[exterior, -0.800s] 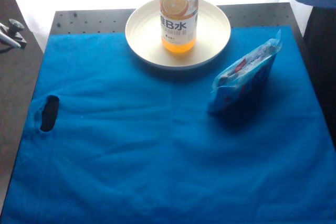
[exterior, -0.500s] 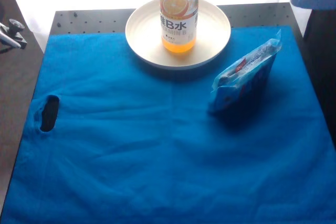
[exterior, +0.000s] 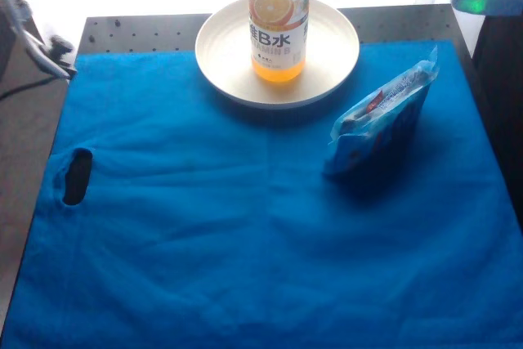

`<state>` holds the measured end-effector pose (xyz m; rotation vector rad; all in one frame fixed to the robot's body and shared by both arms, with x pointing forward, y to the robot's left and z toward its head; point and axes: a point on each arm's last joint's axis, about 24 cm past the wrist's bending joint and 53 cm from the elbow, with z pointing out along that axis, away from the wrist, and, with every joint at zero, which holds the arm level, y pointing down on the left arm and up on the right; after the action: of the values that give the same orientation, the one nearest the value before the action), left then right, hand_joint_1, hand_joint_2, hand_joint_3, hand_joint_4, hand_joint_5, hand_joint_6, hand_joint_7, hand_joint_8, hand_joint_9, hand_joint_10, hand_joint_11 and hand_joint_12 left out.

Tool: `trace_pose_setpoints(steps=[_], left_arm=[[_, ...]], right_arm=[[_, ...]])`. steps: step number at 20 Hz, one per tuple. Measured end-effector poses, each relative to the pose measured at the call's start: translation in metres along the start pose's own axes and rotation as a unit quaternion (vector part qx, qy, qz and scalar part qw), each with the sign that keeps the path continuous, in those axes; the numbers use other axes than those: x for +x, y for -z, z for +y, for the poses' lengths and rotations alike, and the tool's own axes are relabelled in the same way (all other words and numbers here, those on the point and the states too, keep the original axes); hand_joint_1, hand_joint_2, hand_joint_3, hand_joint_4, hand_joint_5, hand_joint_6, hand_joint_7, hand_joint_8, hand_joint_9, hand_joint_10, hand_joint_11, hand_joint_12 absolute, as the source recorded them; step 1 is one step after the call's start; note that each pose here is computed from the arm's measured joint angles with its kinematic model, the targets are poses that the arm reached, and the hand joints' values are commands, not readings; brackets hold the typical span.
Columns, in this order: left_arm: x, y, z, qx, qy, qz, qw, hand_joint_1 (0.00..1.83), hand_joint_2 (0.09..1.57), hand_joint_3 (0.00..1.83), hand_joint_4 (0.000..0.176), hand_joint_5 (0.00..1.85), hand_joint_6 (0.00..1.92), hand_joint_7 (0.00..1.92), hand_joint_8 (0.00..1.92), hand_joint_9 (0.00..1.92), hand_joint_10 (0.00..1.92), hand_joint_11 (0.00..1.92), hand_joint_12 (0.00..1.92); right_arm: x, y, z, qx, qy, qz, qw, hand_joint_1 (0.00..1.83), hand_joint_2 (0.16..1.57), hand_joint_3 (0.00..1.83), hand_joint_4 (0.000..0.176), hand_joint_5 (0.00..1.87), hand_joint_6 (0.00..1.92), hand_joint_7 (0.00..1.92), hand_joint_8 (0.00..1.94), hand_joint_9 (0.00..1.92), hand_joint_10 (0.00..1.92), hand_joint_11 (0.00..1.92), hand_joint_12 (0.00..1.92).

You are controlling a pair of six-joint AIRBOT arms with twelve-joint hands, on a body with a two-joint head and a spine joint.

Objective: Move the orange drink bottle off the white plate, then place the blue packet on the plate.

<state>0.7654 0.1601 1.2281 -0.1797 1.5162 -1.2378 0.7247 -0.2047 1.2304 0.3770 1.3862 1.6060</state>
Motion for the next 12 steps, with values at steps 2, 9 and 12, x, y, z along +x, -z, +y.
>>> trace_pose_setpoints(steps=[2, 9, 12], left_arm=[[0.007, -0.010, 0.010, -0.011, 0.008, 0.001, 0.9999, 0.59, 0.65, 0.00, 0.140, 0.00, 0.00, 0.16, 0.00, 0.15, 0.00, 0.01, 0.29], [0.034, -0.041, 0.037, -0.042, 0.058, 0.002, 0.9974, 0.64, 0.67, 0.00, 0.110, 0.00, 0.00, 0.16, 0.00, 0.13, 0.01, 0.03, 0.23], [0.035, -0.043, 0.049, -0.065, 0.058, 0.003, 0.9962, 0.65, 0.67, 0.00, 0.124, 0.00, 0.00, 0.16, 0.00, 0.13, 0.01, 0.01, 0.23]], right_arm=[[0.002, 0.000, 0.000, 0.000, 0.001, 0.003, 1.0000, 0.74, 0.72, 0.00, 0.083, 0.12, 0.00, 0.28, 0.00, 0.23, 0.01, 0.00, 0.47], [0.009, -0.006, 0.014, -0.021, 0.006, 0.016, 0.9996, 0.73, 0.74, 0.00, 0.099, 0.14, 0.00, 0.28, 0.00, 0.18, 0.00, 0.00, 0.44], [0.014, -0.008, 0.019, -0.028, 0.009, 0.024, 0.9993, 0.70, 0.75, 0.01, 0.084, 0.10, 0.00, 0.24, 0.00, 0.14, 0.01, 0.00, 0.27]])
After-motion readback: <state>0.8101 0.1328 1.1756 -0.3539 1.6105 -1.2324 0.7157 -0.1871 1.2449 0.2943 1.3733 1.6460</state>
